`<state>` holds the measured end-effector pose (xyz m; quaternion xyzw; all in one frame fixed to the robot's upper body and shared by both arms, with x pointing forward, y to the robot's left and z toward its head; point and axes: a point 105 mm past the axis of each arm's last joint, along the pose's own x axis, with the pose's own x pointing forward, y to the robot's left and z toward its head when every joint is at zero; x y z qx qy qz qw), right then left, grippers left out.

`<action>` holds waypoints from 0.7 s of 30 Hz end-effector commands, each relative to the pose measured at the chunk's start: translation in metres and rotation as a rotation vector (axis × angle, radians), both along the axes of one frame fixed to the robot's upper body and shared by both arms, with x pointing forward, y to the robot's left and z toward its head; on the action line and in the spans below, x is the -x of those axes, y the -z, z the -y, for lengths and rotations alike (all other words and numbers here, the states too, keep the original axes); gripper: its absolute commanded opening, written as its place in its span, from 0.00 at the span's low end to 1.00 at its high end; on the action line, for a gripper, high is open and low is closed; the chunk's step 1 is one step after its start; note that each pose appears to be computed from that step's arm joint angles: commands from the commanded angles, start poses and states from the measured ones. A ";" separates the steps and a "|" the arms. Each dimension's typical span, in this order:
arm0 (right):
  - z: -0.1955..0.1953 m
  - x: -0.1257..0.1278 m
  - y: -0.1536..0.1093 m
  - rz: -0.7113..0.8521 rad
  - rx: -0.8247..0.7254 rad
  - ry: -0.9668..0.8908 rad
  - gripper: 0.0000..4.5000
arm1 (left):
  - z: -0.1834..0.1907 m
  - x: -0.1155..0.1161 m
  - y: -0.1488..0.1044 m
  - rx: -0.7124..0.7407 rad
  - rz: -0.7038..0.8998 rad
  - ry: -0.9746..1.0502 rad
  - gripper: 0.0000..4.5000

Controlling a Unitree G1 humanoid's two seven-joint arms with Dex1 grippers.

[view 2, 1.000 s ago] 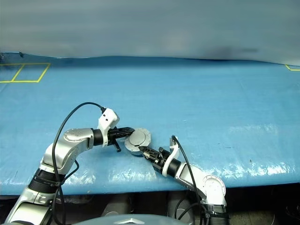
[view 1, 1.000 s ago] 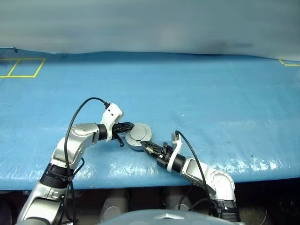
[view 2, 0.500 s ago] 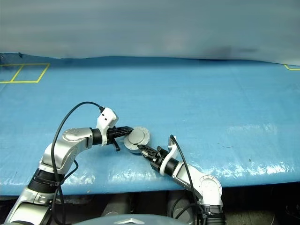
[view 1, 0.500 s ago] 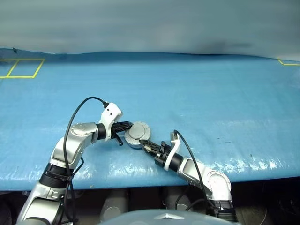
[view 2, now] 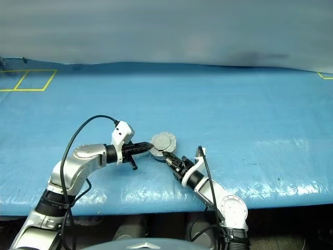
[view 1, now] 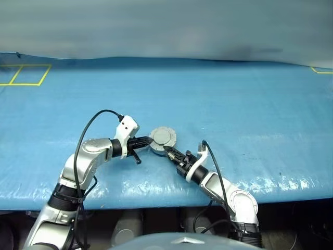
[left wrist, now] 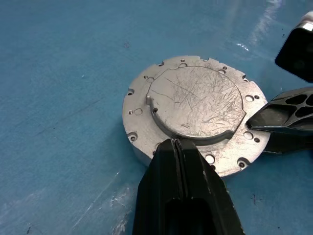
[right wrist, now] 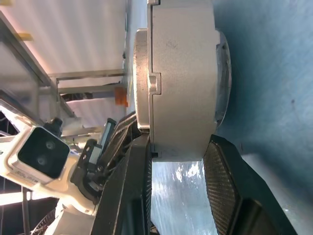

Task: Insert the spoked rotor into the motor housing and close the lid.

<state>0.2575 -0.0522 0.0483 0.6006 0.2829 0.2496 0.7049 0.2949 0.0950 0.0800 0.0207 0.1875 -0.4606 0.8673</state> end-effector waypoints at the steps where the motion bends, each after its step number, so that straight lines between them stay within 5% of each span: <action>1: 0.000 -0.005 -0.033 0.145 -0.054 0.002 0.26 | -0.001 -0.002 -0.035 0.120 0.085 -0.058 0.00; 9: 0.019 -0.025 -0.050 0.240 -0.039 0.082 0.26 | -0.005 0.015 -0.046 0.521 -0.107 -0.267 0.04; 11: 0.023 -0.031 -0.054 0.260 -0.035 0.095 0.26 | -0.009 0.019 -0.042 0.633 -0.187 -0.337 0.13; 21: 0.022 -0.038 -0.080 0.354 -0.066 0.048 0.26 | -0.018 0.028 -0.036 1.015 -0.363 -0.504 0.89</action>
